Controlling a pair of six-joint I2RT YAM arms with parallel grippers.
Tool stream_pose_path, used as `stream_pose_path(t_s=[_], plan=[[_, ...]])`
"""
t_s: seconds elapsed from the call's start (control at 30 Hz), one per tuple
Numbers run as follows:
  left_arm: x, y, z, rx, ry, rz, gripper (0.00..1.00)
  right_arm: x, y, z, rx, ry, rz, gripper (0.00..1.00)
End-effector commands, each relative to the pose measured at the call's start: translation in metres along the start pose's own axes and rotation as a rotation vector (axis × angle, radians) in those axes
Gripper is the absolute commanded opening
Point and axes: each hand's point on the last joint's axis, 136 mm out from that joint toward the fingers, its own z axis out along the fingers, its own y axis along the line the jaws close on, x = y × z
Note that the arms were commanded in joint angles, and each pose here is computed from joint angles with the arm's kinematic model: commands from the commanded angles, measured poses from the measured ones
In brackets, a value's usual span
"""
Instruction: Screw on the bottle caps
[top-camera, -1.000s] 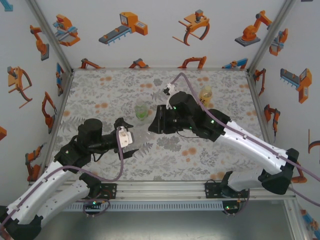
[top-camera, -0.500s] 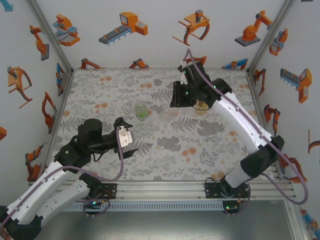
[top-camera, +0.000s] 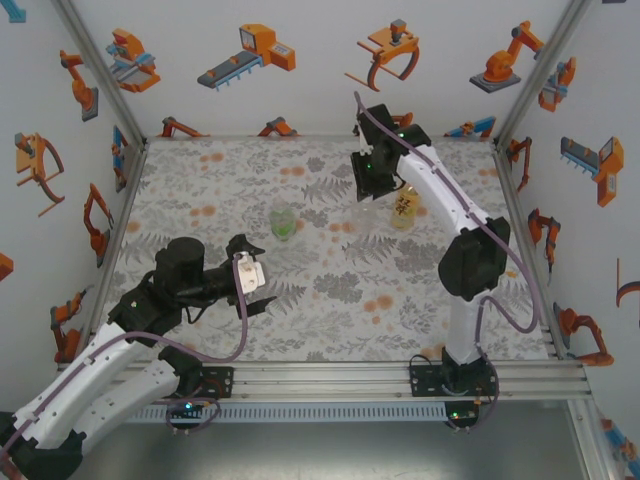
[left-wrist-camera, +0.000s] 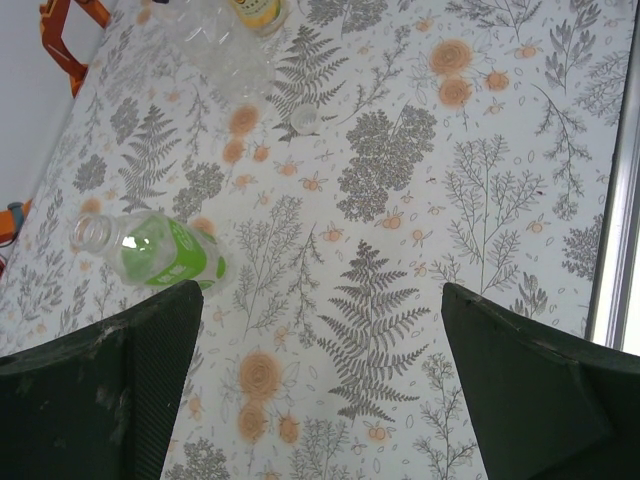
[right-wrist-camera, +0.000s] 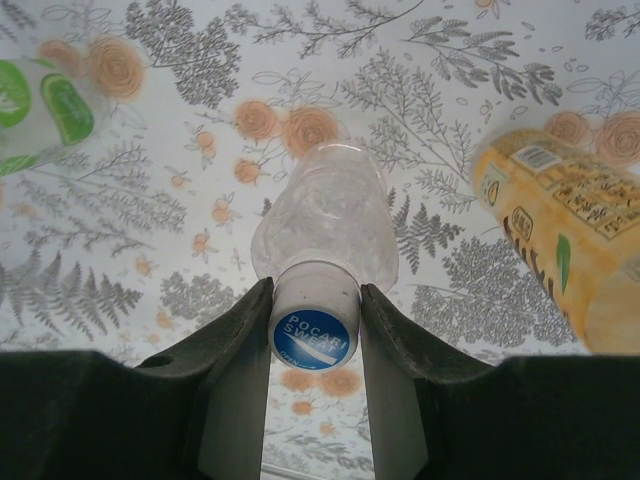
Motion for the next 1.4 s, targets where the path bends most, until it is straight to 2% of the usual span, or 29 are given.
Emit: stream_pose_path(t_s=[0.0,0.2,0.4,0.6,0.7,0.8,0.97,1.2,1.37], plan=[[-0.010,0.004,-0.003,-0.017,-0.027,0.000,0.97,-0.019,-0.005,0.001,0.026,-0.070,-0.018,0.06],[-0.010,0.004,-0.003,-0.016,-0.026,-0.001,0.97,-0.024,-0.003,0.016,0.011,-0.098,-0.009,0.06],[-0.010,0.004,-0.003,-0.011,-0.027,-0.002,0.97,-0.017,-0.002,0.032,0.005,-0.051,-0.005,0.09],[-0.010,0.004,-0.004,-0.016,-0.026,-0.002,0.97,-0.014,-0.001,0.040,0.004,-0.032,-0.004,0.16],[-0.010,0.004,-0.004,-0.017,-0.027,-0.001,0.97,-0.013,-0.001,0.042,0.002,-0.021,-0.002,0.27],[-0.010,0.004,-0.004,-0.018,-0.026,-0.001,0.97,-0.017,0.000,0.034,0.003,-0.036,-0.002,0.43],[-0.009,0.004,-0.004,-0.018,-0.024,-0.002,0.97,-0.029,0.002,0.010,0.001,-0.091,-0.003,0.56],[-0.010,0.012,-0.003,-0.058,-0.020,-0.031,0.97,-0.040,0.009,-0.022,-0.012,-0.155,-0.019,0.59],[-0.009,0.031,-0.006,-0.160,-0.016,-0.100,0.97,-0.046,0.038,-0.047,-0.076,-0.225,-0.088,0.59]])
